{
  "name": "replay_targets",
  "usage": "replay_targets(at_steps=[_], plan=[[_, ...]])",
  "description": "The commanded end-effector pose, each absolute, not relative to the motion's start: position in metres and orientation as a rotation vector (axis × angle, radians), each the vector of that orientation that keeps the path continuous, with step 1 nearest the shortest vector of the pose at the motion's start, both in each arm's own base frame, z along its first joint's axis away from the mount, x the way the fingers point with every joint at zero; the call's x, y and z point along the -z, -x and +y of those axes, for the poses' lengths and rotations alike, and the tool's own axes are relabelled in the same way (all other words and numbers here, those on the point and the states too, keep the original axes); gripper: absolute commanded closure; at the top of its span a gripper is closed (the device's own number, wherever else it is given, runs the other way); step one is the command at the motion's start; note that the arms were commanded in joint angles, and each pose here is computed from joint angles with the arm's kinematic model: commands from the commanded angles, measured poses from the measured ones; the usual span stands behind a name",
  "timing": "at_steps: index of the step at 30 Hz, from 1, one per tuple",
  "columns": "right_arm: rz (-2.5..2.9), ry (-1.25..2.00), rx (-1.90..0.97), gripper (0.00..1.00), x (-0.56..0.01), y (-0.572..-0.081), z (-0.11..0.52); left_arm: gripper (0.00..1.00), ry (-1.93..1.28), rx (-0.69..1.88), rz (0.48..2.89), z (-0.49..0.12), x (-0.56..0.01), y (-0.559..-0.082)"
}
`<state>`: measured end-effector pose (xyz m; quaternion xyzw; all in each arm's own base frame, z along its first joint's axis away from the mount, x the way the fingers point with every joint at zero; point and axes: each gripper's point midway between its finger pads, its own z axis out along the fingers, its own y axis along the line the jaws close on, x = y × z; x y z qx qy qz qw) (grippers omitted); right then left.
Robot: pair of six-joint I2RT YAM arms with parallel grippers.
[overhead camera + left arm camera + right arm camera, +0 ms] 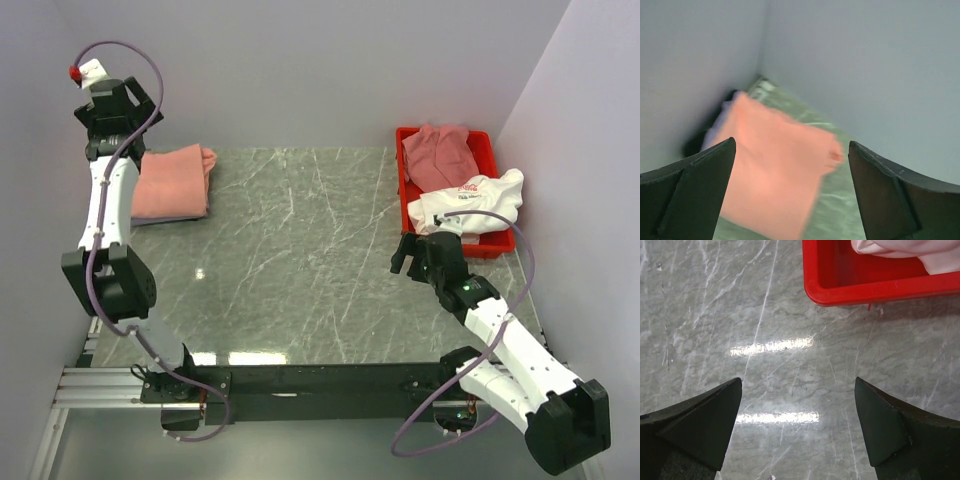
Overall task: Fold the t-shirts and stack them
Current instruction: Reset both grippers
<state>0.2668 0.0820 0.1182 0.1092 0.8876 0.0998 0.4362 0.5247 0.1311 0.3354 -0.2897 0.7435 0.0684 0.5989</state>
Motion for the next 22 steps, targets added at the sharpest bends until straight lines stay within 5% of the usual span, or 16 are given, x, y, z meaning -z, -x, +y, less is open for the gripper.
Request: replay_targets(at_steps=[1, 12, 22], plan=[[2.127, -0.267, -0.318, 0.00, -0.148, -0.276, 0.089, 0.00, 0.741, 0.045, 1.748, 0.083, -0.337, -0.511], [1.985, -0.343, -0.304, 0.00, -0.176, -0.275, 0.074, 0.01, 0.768, 0.349, 1.884, -0.054, -0.229, -0.353], [1.907, -0.399, -0.303, 0.00, -0.185, -0.273, 0.065, 0.00, 0.797, 0.264, 1.918, -0.043, -0.203, -0.313]])
